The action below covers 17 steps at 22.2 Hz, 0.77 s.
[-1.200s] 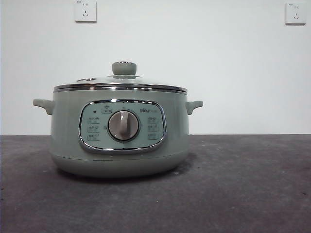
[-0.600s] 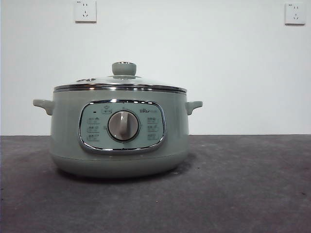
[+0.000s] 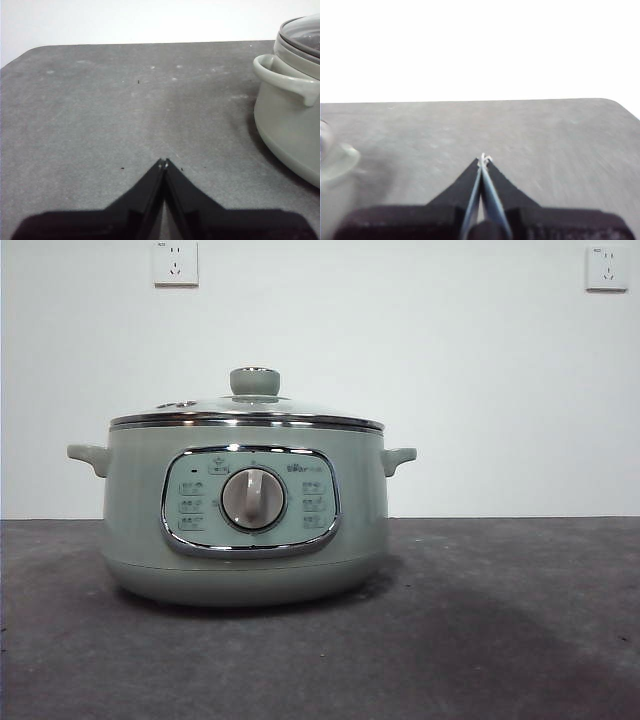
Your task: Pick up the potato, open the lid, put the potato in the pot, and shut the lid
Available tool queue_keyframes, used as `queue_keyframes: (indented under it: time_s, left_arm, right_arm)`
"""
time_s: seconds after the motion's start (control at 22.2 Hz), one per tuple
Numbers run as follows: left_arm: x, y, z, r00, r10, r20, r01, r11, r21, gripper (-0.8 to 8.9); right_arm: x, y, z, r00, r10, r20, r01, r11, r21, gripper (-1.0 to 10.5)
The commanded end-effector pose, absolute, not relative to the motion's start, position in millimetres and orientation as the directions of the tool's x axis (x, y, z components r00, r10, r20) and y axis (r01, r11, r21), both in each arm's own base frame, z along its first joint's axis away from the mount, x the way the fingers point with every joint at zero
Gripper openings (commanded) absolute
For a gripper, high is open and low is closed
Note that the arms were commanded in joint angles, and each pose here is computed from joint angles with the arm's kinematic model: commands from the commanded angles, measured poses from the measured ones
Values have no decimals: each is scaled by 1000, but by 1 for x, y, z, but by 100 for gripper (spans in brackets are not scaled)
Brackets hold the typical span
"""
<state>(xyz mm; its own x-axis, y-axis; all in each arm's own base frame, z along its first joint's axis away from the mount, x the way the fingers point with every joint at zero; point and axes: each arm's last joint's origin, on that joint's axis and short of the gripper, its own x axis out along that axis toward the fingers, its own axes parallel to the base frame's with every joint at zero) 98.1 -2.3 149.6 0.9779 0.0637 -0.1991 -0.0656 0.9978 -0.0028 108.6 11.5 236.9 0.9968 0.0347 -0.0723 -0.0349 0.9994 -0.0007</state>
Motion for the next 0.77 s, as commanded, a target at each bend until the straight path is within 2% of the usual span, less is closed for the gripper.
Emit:
queue_keyframes:
  time_s: [0.05, 0.59, 0.77]
  left_arm:
    - [99, -2, 147, 977, 69, -204, -73, 997, -10, -2]
    - [99, -2, 146, 976, 69, -205, -73, 997, -10, -2]
    - [99, -2, 146, 976, 69, -205, -72, 997, -10, -2]
  right_arm:
    - [103, 7, 193, 995, 3, -103, -4, 1000, -9, 1]
    - [96, 6, 153, 989, -17, -146, 13, 1000, -22, 1]
    - [96, 5, 150, 985, -26, -173, 18, 999, -48, 1]
